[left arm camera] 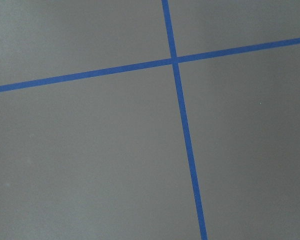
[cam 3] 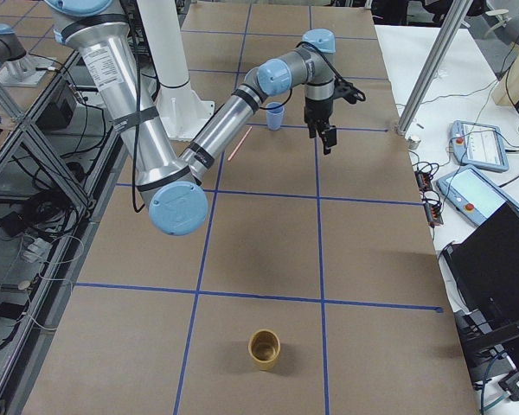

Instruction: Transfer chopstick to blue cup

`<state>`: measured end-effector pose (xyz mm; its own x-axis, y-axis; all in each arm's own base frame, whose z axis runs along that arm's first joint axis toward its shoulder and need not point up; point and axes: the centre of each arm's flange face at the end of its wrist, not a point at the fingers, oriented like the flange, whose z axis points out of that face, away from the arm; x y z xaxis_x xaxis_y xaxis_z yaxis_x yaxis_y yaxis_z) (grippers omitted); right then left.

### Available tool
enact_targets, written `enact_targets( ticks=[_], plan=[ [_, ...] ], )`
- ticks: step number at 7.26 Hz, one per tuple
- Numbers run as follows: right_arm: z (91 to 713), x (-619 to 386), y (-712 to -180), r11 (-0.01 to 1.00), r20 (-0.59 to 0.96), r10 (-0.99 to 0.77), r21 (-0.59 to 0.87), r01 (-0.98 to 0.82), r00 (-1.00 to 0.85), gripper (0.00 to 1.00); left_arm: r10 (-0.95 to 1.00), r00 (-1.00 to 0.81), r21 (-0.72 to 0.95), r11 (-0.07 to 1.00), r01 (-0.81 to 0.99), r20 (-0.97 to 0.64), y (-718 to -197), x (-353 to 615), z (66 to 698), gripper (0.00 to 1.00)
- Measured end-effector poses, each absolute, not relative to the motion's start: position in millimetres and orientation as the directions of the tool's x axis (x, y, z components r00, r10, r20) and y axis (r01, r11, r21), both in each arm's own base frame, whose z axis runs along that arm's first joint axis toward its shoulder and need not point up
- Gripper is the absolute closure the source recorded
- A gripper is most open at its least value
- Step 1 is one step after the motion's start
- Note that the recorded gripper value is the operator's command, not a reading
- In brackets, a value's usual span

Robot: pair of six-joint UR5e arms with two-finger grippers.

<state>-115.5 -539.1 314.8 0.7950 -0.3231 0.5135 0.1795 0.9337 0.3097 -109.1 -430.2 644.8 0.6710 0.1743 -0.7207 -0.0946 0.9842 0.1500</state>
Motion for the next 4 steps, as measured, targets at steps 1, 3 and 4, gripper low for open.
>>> enact_targets(
  ticks=[1,3,4],
  plan=[
    [347.1,-70.6,-537.8,0.961,0.522,-0.233,0.253,0.112,0.82,0.0,0.177,0.672,0.154,0.984,-0.095,-0.719,-431.4,-109.2,643.2,0.02],
    [395.0,-4.6,-516.7,0.986,0.522,-0.091,0.167,0.003,0.848,0.0,0.184,0.673,0.163,0.982,-0.095,-0.716,-433.9,-109.8,638.2,0.02],
    [406.1,13.1,-510.1,0.989,0.521,-0.049,0.142,-0.03,0.852,0.0,0.187,0.674,0.168,0.981,-0.094,-0.715,-432.8,-110.3,633.9,0.02]
  ],
)
